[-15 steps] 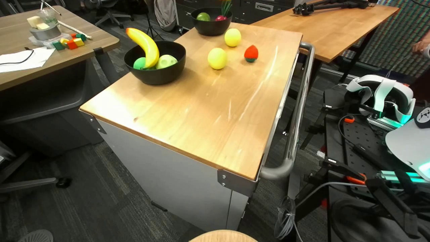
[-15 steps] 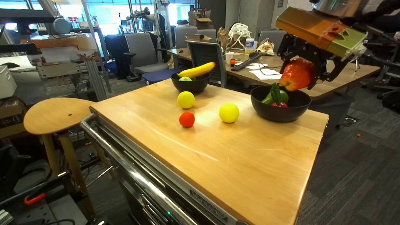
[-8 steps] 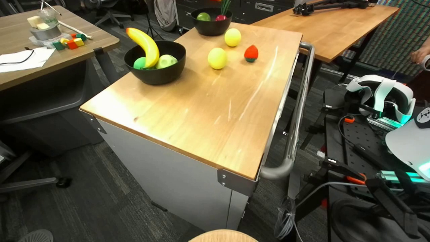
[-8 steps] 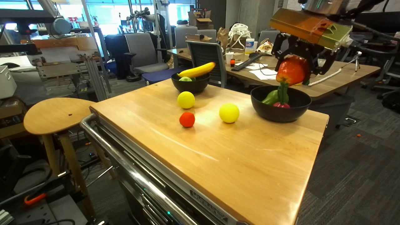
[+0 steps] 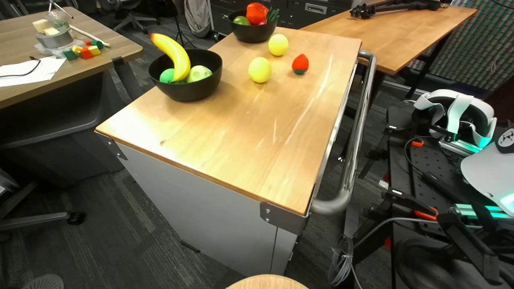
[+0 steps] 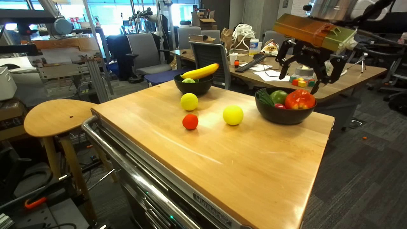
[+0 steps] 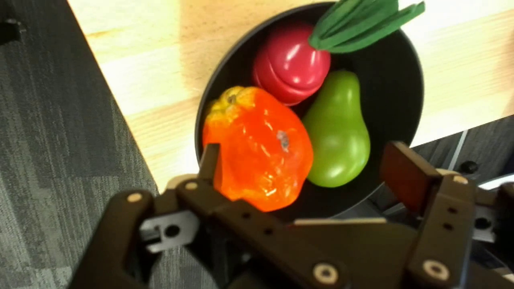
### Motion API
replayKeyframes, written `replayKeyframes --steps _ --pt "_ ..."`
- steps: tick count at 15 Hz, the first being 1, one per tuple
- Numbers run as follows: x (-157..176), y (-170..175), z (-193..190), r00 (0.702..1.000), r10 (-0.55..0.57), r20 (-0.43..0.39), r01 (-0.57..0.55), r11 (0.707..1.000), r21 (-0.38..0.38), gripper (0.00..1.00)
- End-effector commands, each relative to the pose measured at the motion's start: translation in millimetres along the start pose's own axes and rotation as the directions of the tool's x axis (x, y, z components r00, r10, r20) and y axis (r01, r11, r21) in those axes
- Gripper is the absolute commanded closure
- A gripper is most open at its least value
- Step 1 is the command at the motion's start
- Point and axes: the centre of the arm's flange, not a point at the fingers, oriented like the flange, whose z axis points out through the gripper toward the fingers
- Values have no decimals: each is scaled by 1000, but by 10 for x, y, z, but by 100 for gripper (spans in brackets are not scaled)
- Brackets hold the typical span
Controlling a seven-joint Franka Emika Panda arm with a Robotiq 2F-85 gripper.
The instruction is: Put the fruits inside the two black bowls
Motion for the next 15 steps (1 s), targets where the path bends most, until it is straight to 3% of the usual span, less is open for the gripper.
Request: replayKeyframes --steps 1,4,6,9,10,12,15 --pt "-333 -275 -685 997 -27 74 31 998 -46 0" --pt "-717 -426 -1147 991 -66 115 89 974 -210 0" --pt "-996 -588 -1307 984 -117 132 146 960 -240 0" --pt "-1333 -810 -1229 961 -168 220 185 981 -57 0" --pt "-826 -682 -1288 975 -139 175 164 977 -137 0" --pt "-1014 -784 -1237 965 -154 214 177 980 -91 0" --pt "-1038 -507 -1362 990 -139 32 139 990 9 0"
